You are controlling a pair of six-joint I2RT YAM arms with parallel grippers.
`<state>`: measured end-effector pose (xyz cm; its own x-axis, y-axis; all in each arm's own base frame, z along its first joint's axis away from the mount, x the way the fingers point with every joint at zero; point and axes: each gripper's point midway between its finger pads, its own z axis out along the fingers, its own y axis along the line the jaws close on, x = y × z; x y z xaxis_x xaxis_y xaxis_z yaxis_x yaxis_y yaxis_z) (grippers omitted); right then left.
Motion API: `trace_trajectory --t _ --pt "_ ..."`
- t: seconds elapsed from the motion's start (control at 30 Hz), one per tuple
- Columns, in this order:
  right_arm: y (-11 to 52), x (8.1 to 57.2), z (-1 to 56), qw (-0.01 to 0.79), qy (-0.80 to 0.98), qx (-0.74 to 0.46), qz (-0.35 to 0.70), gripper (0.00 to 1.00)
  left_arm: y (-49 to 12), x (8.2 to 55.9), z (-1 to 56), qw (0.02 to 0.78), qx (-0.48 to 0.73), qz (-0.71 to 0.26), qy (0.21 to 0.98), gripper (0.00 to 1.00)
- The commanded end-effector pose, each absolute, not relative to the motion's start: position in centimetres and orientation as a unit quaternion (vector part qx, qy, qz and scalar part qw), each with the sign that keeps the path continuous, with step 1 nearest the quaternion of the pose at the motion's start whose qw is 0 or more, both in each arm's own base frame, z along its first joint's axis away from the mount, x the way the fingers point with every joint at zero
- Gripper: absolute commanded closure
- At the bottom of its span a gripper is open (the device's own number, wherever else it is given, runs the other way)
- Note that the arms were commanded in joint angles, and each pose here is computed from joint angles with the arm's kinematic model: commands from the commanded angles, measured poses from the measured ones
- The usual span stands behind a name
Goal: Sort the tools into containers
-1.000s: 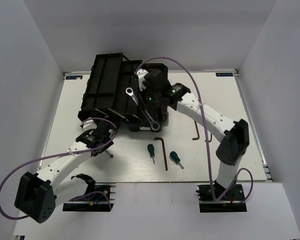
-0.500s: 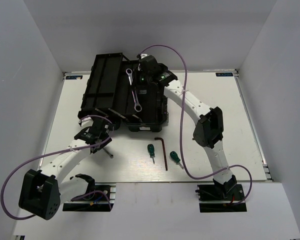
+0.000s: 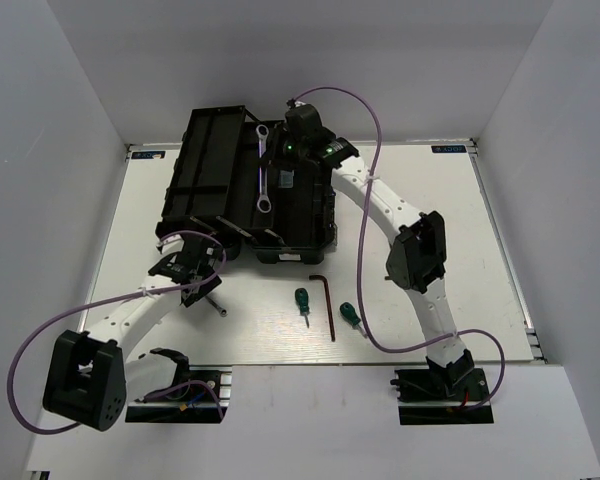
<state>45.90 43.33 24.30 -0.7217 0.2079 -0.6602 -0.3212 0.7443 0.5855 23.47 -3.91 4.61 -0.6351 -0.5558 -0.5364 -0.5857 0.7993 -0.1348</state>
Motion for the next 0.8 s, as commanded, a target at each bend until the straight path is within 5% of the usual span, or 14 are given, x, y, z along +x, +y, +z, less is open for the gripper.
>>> trace_trajectory --t 0.0,0.27,0.43,0.77 --pt "43.7 47.8 25.5 0.385 0.838 0.0 0.387 1.0 -4.1 24.0 4.6 0.29 -0.312 0.016 0.905 0.37" --pt "43.4 47.5 21.5 0.341 0.858 0.006 0.384 1.0 -4.3 24.1 4.6 0.287 -0.307 0.014 0.907 0.38" --pt "43.6 47.0 22.4 0.341 0.853 -0.008 0.395 0.59 -4.3 24.1 4.4 0.283 -0.306 0.017 0.909 0.39" --pt "42.0 45.7 26.0 0.357 0.841 -0.034 0.405 0.44 -3.8 23.1 3.7 0.262 -0.309 0.037 0.914 0.49"
